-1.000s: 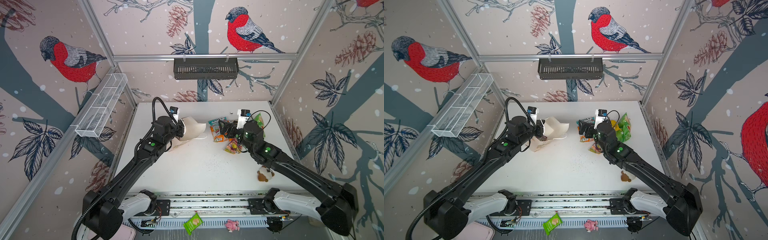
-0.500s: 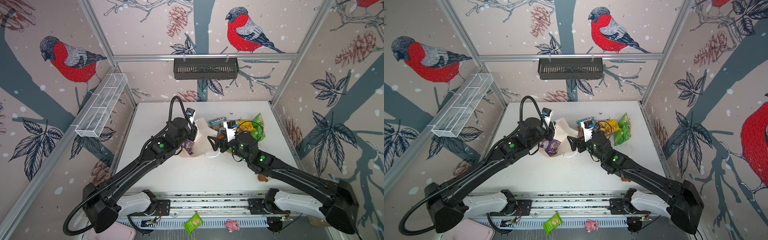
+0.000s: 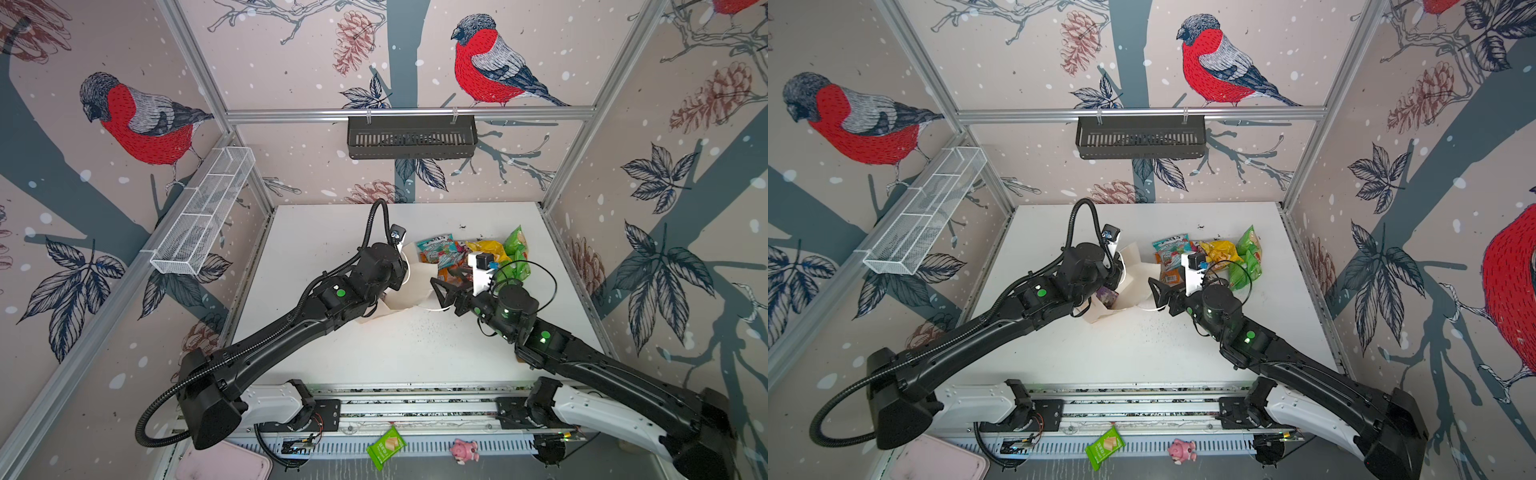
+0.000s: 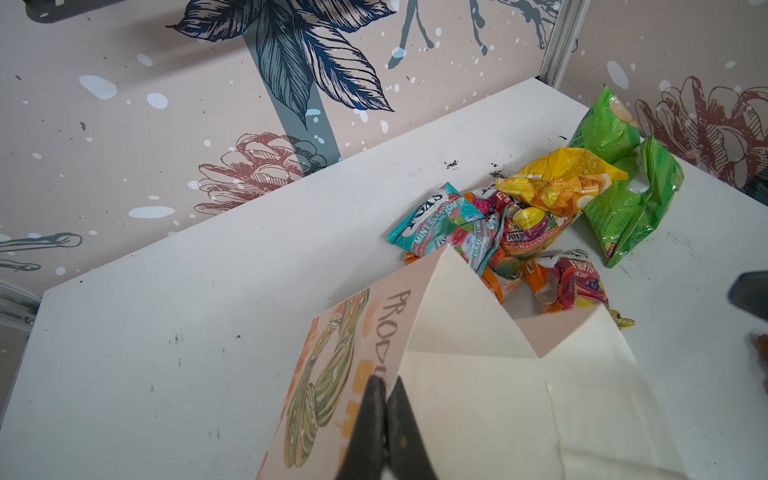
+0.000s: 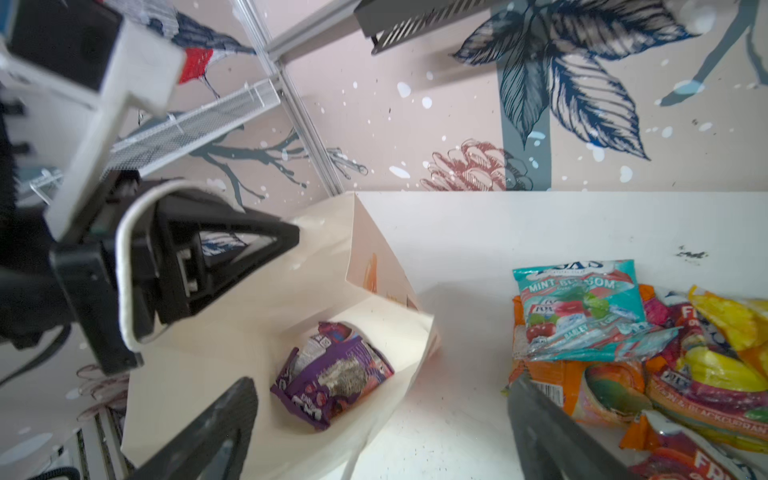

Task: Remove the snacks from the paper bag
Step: 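Move the right gripper back toward the bag while the left tilts it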

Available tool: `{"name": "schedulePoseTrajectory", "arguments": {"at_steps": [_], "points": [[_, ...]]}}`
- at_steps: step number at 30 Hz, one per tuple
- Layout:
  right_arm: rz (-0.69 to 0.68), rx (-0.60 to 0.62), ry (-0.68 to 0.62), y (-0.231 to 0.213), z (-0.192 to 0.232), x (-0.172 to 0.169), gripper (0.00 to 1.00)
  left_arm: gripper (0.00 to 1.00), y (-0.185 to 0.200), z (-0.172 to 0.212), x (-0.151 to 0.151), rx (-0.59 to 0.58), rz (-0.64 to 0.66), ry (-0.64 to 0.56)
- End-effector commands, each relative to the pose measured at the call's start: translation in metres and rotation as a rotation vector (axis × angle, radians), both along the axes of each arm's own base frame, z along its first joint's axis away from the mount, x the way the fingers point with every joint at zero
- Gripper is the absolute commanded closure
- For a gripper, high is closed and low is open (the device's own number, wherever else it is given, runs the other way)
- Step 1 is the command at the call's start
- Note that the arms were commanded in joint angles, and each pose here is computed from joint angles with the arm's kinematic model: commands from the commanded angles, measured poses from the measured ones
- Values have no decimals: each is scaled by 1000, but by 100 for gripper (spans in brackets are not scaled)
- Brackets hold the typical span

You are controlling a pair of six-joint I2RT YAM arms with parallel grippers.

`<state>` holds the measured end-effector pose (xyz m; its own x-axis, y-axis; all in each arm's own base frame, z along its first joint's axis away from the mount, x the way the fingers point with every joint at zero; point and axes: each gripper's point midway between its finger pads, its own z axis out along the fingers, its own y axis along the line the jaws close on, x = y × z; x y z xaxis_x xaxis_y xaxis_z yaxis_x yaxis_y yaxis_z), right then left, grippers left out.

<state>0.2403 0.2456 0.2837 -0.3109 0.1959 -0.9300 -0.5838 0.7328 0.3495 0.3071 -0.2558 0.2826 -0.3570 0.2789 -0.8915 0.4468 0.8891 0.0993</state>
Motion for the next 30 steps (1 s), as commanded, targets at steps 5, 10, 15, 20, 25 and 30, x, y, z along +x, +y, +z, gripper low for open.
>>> {"name": "schedulePoseTrajectory", "arguments": {"at_steps": [5, 10, 15, 20, 25, 30], "points": [[-53, 98, -2, -20, 27, 2, 5, 100, -19, -1, -5, 50, 12, -5], [-105, 81, 45, -31, 6, 10, 7, 100, -52, -16, -20, 104, -37, 17], [-130, 68, 44, -41, -8, 7, 8, 100, -64, -32, -25, 42, -42, 77], [-139, 47, 60, -48, -35, 3, 9, 100, -60, -42, -23, -4, -13, 66], [-123, 2, 104, -45, -65, 2, 12, 100, -56, -50, -20, -20, -10, 51], [-92, -5, 109, -38, -80, 0, 17, 100, -51, -53, -16, -60, 11, 48]]}}
